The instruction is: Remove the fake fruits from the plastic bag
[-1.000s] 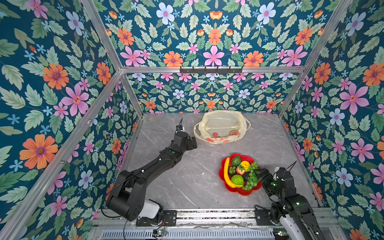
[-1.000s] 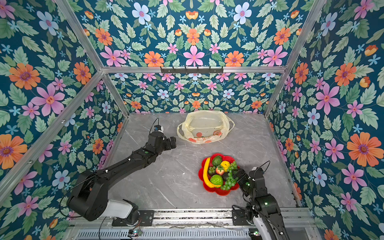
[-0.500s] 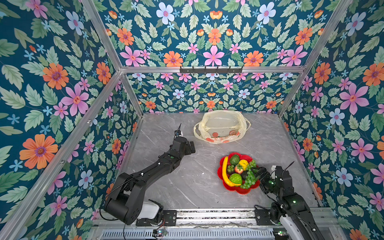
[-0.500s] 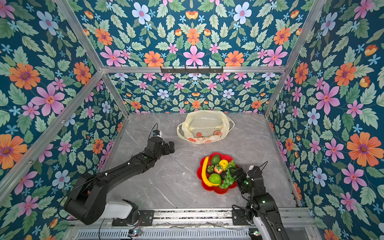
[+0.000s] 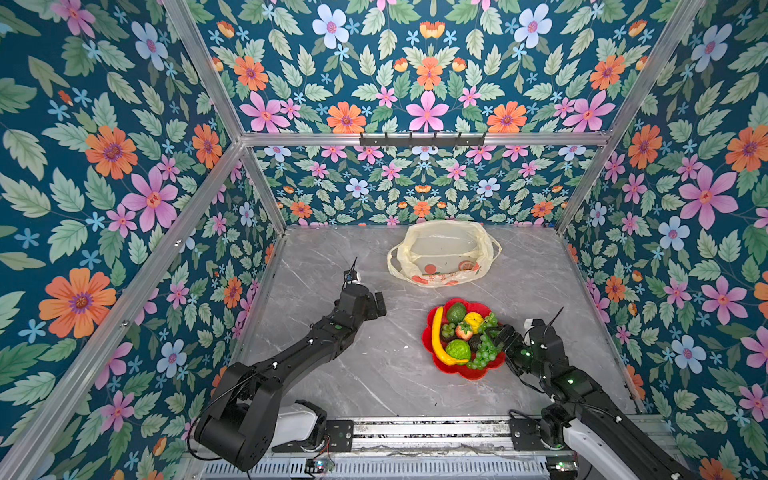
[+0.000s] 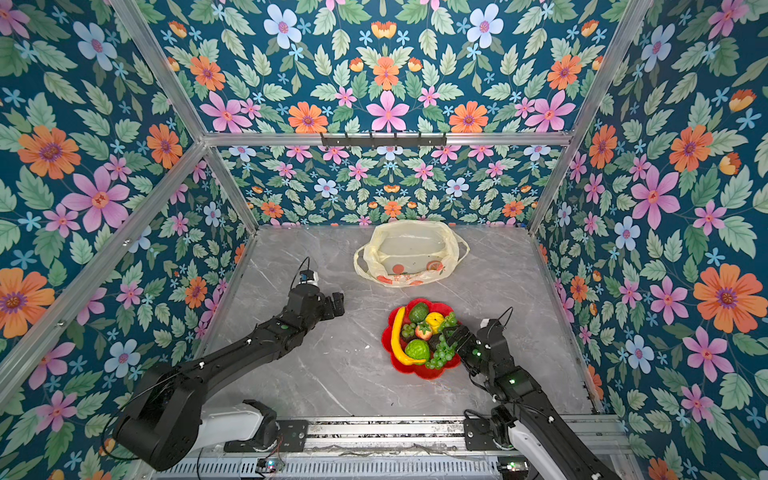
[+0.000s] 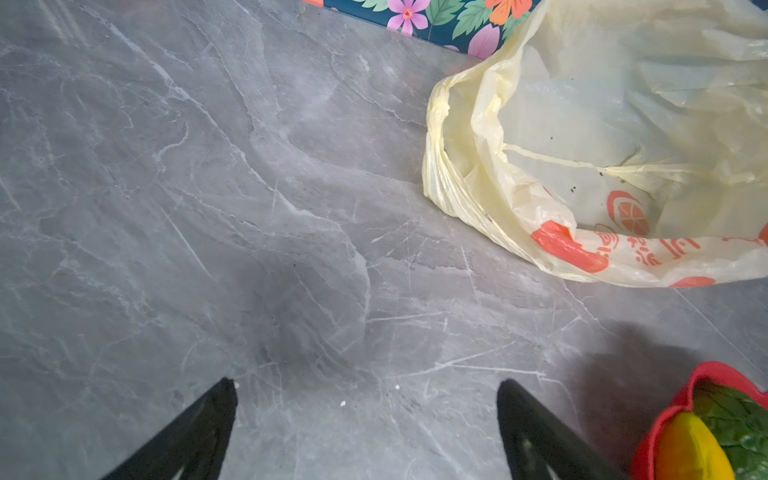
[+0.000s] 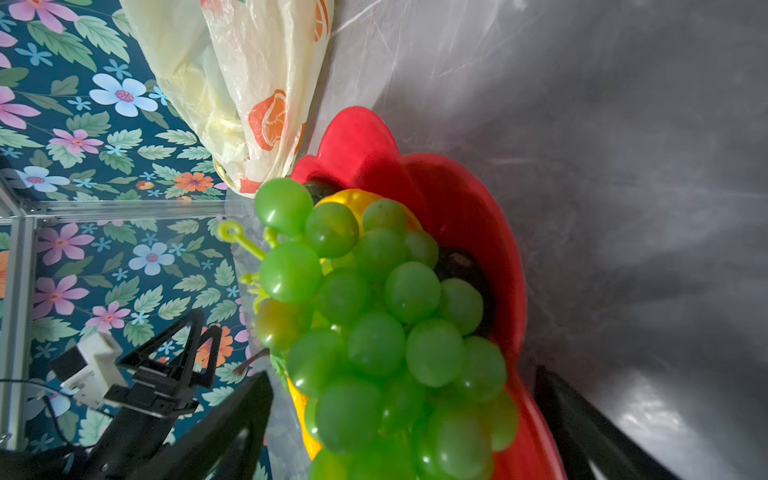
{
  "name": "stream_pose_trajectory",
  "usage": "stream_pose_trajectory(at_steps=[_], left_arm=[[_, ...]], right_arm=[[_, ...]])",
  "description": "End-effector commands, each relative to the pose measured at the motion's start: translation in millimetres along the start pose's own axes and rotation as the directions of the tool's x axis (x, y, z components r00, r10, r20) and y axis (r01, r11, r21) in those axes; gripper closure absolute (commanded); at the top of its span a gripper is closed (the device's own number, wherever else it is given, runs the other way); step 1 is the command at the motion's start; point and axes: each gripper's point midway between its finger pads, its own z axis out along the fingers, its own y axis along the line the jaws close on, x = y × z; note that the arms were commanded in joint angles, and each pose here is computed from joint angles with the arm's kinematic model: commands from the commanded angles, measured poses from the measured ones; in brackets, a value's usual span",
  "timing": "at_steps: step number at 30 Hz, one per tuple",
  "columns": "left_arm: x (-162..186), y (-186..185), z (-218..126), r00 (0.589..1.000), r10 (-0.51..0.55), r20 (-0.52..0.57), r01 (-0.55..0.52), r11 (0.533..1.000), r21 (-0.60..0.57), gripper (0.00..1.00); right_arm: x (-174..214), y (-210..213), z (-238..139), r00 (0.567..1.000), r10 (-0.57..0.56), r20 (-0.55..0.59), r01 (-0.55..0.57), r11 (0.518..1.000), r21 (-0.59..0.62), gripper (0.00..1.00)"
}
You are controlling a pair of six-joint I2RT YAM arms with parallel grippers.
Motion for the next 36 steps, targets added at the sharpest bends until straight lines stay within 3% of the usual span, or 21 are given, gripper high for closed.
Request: stream_pose_trajectory(at_steps=[1,27,36], left_arm=[[-2.2,4.8,-3.0,1.0,-0.005,0.021,0.006,1.0,-0.017,0.0],[-1.1,26.2,-19.6,0.998,0.025,0.053,-0.02,0.995,-0.097,0.0],[-2.1,28.1,-21.4,0.998,0.029,0.058,-0.023,0.994,-0.106,0.0]], right_arm=[[-13.8,31.8,4.1,0.998,-0.034,0.057,0.039,0.995,-0.088,0.01],[5.3,86.1,86.0,0.991,-0.117,-0.059,0.11,0.987,-0.118,0.01],[4.1,90.9,91.5,0.989,-0.138,-0.062,0.131,0.986,-0.106,0.01]])
